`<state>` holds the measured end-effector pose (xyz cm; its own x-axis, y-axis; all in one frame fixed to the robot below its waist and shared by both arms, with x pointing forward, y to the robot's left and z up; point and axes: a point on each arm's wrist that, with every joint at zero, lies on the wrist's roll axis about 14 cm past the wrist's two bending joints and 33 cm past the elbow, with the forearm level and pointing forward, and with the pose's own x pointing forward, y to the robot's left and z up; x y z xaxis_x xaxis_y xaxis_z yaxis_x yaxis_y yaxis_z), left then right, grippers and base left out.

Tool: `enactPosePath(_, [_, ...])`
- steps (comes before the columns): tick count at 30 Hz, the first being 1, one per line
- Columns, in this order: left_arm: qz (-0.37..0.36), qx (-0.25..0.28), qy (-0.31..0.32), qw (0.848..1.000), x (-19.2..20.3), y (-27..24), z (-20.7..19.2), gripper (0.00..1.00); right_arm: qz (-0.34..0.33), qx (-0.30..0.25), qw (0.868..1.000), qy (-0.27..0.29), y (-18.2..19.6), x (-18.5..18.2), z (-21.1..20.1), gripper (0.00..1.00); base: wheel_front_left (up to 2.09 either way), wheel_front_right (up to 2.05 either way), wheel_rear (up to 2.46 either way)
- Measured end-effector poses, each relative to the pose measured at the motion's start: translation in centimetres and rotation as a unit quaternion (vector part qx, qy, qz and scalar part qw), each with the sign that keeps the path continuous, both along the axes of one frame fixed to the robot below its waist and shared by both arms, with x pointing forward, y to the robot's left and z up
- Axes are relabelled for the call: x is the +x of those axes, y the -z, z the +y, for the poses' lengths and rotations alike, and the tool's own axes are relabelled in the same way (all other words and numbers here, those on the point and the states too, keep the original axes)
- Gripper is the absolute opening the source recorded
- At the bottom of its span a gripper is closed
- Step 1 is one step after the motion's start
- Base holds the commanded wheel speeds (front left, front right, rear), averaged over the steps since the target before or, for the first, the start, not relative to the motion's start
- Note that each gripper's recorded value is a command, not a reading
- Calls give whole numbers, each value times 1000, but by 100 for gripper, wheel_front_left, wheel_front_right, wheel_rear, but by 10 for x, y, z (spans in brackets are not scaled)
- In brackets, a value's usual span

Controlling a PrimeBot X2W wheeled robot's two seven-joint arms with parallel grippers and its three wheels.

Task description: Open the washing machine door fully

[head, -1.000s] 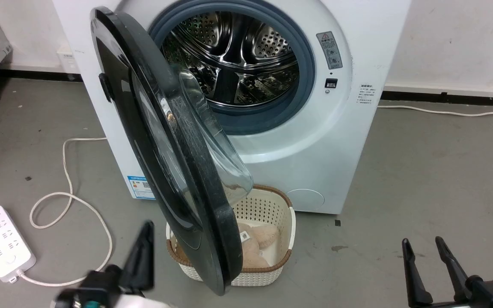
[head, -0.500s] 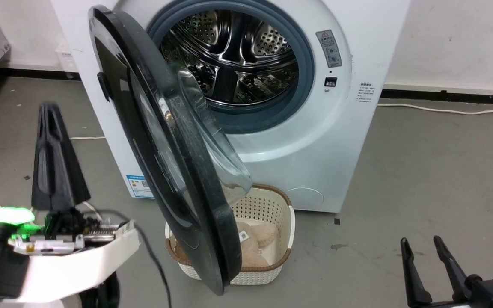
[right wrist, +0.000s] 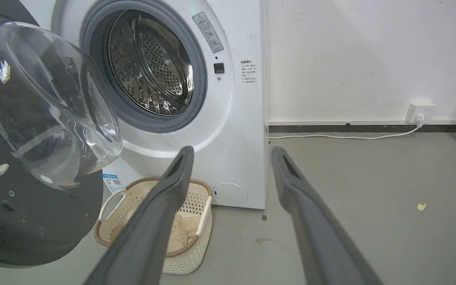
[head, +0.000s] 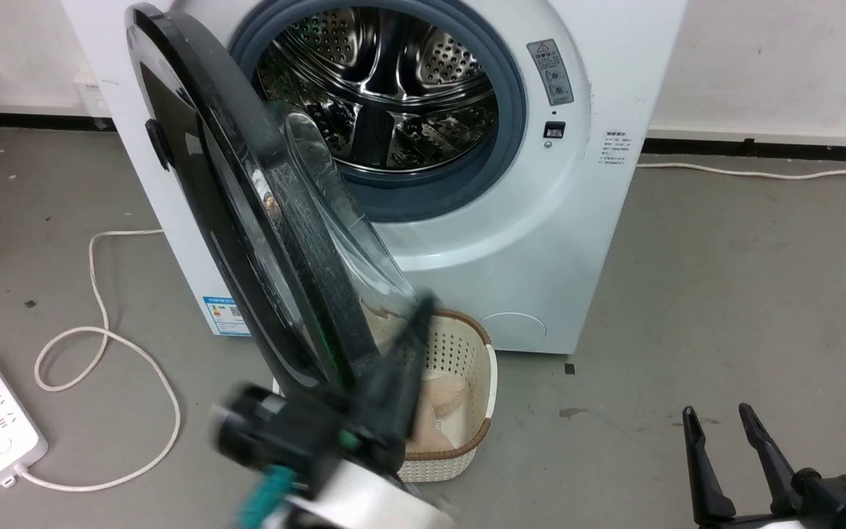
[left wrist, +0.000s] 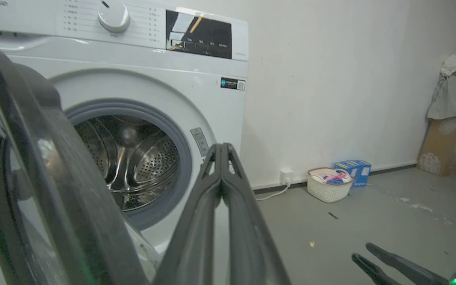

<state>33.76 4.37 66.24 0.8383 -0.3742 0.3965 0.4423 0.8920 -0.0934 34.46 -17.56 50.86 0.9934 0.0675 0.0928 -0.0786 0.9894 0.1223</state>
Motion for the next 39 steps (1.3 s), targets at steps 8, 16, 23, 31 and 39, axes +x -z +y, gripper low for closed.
enactPosePath(8, [154, -1, 30, 988, 6, 92, -23, 0, 4, 1, 1000, 2, 3, 3, -1, 100, 0, 0, 0])
enactPosePath(16, [221, 0, -22, 975, 22, 142, -1, 0, 11, 1, 1000, 0, 8, 8, 0, 100, 0, 0, 0])
enactPosePath(23, [219, -1, -50, 974, 18, 147, 18, 0, 11, 1, 1000, -22, 8, 14, 14, 100, 0, 0, 0])
enactPosePath(31, [221, -8, -115, 968, -5, 150, 62, 0, 8, 0, 997, -74, 5, 25, 48, 100, 0, 0, 0])
enactPosePath(39, [215, -22, -239, 947, -33, 149, 140, 0, 4, 2, 988, -152, 2, 37, 101, 100, 0, 0, 0])
